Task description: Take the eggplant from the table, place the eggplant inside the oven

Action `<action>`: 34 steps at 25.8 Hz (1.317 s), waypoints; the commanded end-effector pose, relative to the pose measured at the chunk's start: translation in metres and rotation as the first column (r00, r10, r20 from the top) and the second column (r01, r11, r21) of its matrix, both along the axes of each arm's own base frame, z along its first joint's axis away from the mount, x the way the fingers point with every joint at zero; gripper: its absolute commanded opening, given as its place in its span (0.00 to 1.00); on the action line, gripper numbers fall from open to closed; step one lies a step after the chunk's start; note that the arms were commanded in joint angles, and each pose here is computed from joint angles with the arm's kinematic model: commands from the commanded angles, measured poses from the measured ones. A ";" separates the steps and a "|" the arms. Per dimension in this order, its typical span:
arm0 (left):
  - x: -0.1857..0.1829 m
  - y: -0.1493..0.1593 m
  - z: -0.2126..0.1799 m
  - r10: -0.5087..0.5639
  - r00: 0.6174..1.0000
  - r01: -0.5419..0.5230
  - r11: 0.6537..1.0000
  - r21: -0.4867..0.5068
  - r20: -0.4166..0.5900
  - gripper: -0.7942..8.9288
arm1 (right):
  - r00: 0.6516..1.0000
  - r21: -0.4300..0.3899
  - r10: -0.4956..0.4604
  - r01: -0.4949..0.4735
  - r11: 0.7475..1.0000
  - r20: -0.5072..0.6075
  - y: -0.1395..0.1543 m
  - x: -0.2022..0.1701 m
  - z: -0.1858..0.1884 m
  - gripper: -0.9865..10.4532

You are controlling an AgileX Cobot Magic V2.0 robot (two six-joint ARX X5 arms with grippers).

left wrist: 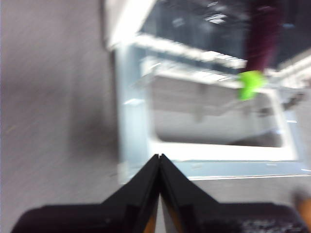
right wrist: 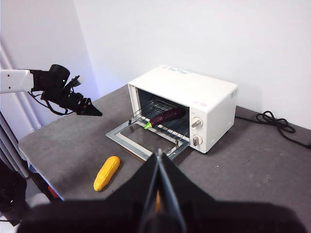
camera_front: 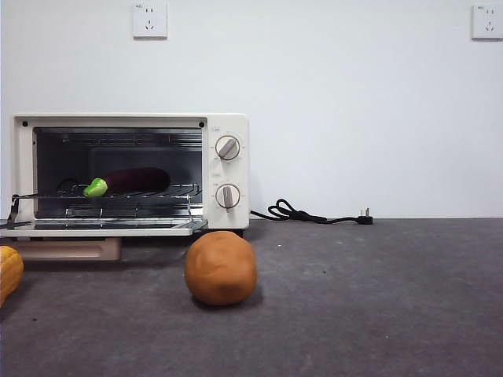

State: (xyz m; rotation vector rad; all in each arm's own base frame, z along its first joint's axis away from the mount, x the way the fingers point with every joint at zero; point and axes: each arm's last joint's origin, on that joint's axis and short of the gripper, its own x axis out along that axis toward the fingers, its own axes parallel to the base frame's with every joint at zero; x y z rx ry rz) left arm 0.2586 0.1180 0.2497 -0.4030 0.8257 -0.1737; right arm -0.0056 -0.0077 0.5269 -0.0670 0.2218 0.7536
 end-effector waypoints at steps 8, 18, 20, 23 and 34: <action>0.002 0.016 -0.053 0.025 0.998 -0.029 0.997 -0.073 -0.062 0.07 | 0.999 -0.006 -0.008 0.008 1.000 -0.043 0.001 0.001 -0.004 0.08; 0.019 0.021 -0.087 -0.005 0.996 -0.006 0.992 -0.130 -0.088 0.07 | 0.998 0.005 -0.027 0.028 1.000 -0.055 0.002 0.002 -0.004 0.08; 0.021 0.022 -0.093 -0.014 0.997 0.001 0.988 -0.155 -0.081 0.07 | 0.998 0.004 -0.041 0.041 0.999 -0.054 0.001 0.003 -0.004 0.08; 0.025 0.022 -0.103 -0.022 0.995 0.004 0.984 -0.180 -0.094 0.07 | 0.996 0.010 -0.064 0.065 0.998 -0.060 0.001 0.003 -0.004 0.08; 0.034 0.019 -0.117 -0.079 0.996 0.065 0.957 -0.283 -0.040 0.07 | 0.992 0.009 -0.113 0.113 0.994 -0.057 0.000 0.004 -0.004 0.08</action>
